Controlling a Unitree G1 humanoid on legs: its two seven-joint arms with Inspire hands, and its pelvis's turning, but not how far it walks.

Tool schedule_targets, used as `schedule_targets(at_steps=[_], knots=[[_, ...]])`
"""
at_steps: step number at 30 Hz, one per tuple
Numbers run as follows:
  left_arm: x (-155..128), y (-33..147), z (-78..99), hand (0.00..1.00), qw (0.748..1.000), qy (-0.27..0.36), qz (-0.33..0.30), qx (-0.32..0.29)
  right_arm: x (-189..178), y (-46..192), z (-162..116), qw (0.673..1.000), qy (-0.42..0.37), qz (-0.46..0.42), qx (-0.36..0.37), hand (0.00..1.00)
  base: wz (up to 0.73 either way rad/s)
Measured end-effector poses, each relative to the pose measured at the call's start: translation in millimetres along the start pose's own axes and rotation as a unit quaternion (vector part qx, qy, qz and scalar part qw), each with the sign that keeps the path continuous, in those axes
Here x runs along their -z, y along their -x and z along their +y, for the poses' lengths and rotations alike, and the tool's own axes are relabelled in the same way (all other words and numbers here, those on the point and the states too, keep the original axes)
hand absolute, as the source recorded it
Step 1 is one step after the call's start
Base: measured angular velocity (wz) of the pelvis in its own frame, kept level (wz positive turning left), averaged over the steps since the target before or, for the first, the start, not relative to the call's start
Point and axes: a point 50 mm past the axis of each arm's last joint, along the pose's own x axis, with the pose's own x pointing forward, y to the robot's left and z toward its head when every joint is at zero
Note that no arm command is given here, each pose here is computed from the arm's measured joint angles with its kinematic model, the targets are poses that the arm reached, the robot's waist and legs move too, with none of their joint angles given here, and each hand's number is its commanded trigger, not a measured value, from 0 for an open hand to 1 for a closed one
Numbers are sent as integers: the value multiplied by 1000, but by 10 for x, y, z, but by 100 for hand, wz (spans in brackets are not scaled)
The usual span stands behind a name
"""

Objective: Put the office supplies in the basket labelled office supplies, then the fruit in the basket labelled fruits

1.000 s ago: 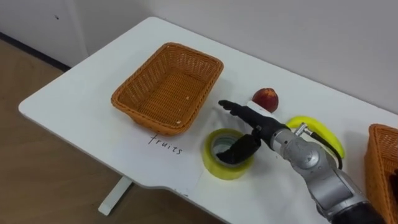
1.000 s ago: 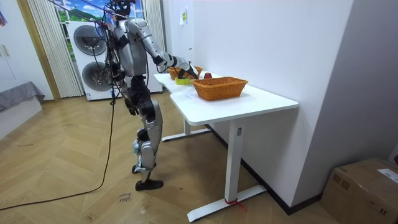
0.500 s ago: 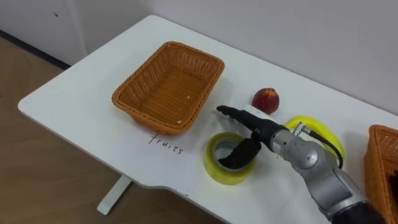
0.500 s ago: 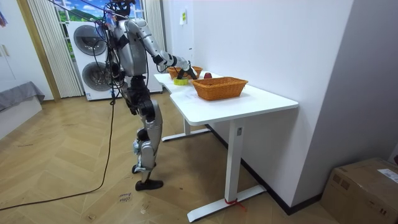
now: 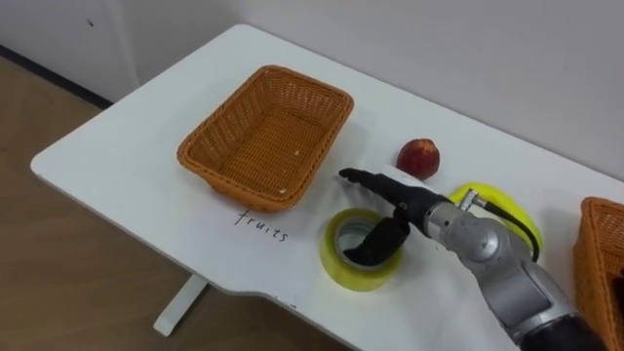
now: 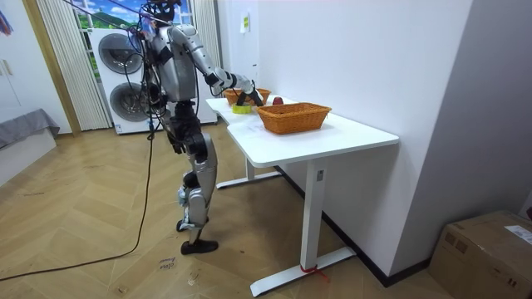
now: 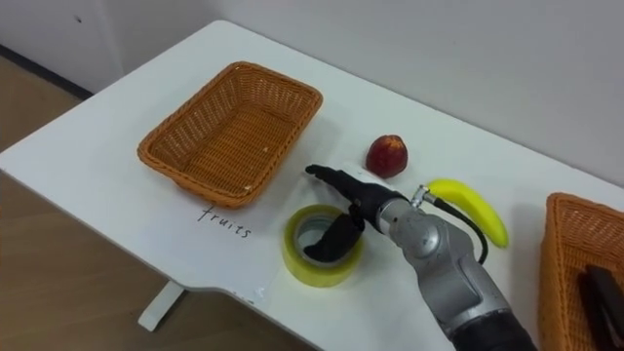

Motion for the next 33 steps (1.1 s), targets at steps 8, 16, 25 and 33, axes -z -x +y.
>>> schedule_targets(at_steps=[8,16,25,33], knots=[[0,0,8,0,1000,-7,7,12,17,6,0,1000,13,17,-10,0,0],[7,-1,25,0,1000,-10,9,9,28,3,15,999,16,24,-18,100,0],[-1,-6,38,0,1000,-10,14,6,3,-11,-111,997,66,50,11,100,0],[-48,-18,76,0,1000,-10,8,0,34,-2,-109,995,78,63,12,100,0]])
